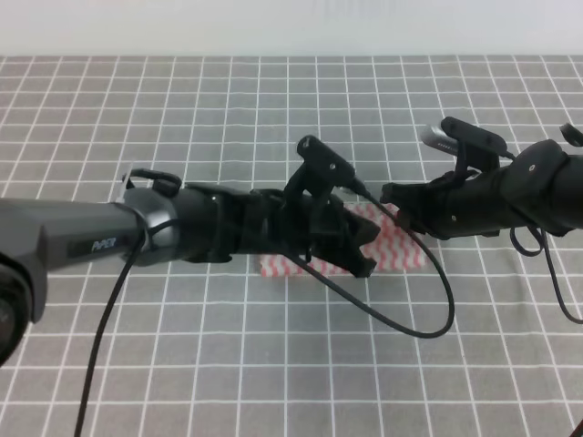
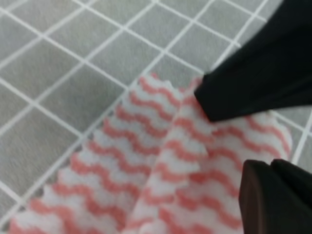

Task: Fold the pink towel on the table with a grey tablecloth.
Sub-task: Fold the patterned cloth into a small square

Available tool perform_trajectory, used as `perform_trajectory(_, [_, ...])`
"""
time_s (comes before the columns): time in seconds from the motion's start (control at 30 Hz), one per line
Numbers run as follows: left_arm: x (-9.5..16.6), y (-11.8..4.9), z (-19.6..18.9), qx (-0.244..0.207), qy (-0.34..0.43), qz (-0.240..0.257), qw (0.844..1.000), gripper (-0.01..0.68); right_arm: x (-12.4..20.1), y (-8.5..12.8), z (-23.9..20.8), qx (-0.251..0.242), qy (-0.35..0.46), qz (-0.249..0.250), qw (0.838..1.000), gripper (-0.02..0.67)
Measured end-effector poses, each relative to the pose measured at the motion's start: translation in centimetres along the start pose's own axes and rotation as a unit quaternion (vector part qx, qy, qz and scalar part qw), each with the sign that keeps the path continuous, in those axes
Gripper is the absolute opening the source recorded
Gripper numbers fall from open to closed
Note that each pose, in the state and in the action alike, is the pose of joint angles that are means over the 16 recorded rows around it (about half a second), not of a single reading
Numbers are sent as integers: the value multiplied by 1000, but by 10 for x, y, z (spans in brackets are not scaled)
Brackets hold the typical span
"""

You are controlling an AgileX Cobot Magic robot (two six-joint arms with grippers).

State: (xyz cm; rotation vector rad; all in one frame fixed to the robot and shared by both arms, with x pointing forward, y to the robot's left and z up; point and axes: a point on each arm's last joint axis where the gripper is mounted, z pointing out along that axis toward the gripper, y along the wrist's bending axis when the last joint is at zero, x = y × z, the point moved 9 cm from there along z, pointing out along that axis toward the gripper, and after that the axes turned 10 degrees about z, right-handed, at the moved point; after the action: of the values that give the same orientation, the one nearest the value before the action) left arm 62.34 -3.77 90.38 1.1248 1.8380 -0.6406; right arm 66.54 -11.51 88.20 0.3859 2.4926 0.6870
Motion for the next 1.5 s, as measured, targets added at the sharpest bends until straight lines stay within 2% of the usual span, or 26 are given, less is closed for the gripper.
perform_trajectory(0.5, [-2, -5, 15, 21, -7, 13, 1000, 0, 1, 0, 0, 0, 1, 0, 1000, -1])
perform_trajectory(0.87, [-3, 4, 27, 12, -8, 19, 1000, 0, 1, 0, 0, 0, 3, 0, 1000, -1])
perform_trajectory(1.17, [-2, -3, 26, 35, 2, 43, 998, 0, 1, 0, 0, 0, 2, 0, 1000, -1])
perform_trajectory(1.5, [7, 2, 26, 23, 26, 59, 998, 0, 0, 0, 0, 0, 0, 0, 1000, -1])
